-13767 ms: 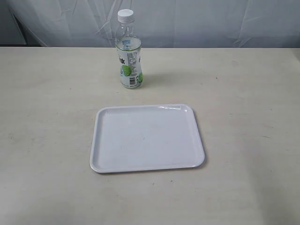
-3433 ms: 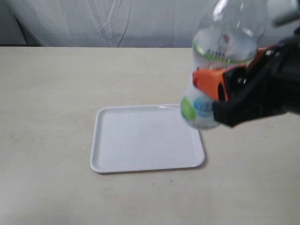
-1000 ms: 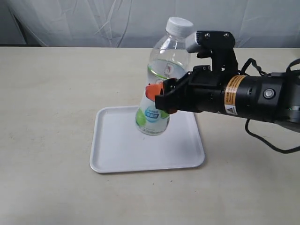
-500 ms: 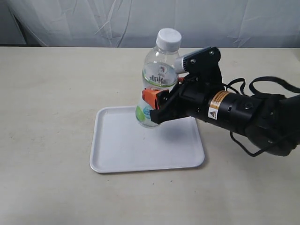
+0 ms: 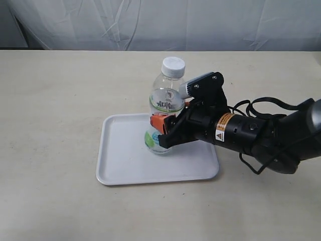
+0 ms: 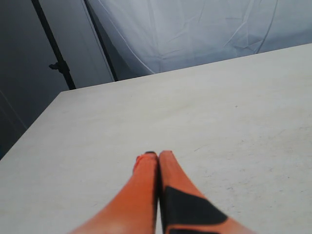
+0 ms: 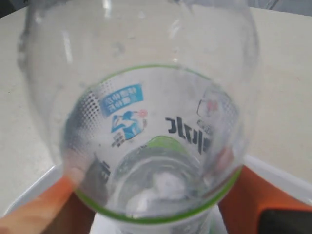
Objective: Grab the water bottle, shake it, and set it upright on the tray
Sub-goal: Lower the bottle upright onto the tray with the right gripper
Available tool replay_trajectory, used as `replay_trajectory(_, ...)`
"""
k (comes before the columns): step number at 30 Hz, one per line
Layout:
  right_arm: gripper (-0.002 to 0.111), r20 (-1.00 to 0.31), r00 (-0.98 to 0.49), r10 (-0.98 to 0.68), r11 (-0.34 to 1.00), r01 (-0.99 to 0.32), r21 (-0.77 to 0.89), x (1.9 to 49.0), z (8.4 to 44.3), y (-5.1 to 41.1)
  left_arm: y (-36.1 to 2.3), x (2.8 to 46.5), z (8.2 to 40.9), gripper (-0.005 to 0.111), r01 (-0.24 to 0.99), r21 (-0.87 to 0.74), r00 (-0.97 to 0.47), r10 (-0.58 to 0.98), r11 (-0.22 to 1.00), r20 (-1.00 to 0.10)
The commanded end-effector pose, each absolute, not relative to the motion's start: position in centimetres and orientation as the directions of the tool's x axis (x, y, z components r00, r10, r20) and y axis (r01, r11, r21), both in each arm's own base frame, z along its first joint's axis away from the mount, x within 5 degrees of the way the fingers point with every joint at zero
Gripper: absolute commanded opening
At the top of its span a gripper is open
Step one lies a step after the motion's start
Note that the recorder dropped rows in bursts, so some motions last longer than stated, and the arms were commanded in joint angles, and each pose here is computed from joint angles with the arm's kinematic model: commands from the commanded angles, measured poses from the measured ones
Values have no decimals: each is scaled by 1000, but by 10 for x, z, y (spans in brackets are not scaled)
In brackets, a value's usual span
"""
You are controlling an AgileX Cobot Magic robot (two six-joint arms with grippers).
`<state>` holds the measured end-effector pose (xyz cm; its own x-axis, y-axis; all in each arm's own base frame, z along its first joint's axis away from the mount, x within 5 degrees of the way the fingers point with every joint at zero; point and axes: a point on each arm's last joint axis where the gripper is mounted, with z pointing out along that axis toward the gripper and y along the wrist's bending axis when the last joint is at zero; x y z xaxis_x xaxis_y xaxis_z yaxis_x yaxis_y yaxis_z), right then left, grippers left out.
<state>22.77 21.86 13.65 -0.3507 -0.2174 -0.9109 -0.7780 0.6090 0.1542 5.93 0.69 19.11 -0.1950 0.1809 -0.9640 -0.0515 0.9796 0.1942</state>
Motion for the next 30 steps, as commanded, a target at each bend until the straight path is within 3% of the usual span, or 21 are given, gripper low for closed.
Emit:
replay_trajectory(1,-1,-903,-355,-242,615,-776,141,230,137,218,7,59,192,0,-53,184,-180,172,982,-969)
replay_trajectory(5,4,-890,-380,-251,626,-765,150,229,134,217,7,59,192,0,-53,184,-180,172,982,-969)
replay_trajectory(7,23,-888,-396,-232,635,-754,170,230,135,217,7,59,192,0,-53,184,-180,172,982,-969)
replay_trajectory(10,64,-888,-403,-222,644,-744,177,231,135,217,7,59,192,0,-53,184,-180,172,982,-969)
replay_trajectory(12,76,-887,-408,-215,650,-738,181,231,135,216,7,59,192,0,-53,184,-180,172,982,-969)
replay_trajectory(23,80,-868,-432,-245,662,-728,176,230,136,214,7,59,192,0,-53,184,-180,172,982,-969)
replay_trajectory(27,80,-802,-540,-256,707,-670,226,225,140,207,7,59,192,0,-53,184,-180,172,982,-969)
replay_trajectory(30,80,-783,-539,-312,701,-686,193,220,149,203,7,59,192,0,-53,184,-180,172,982,-969)
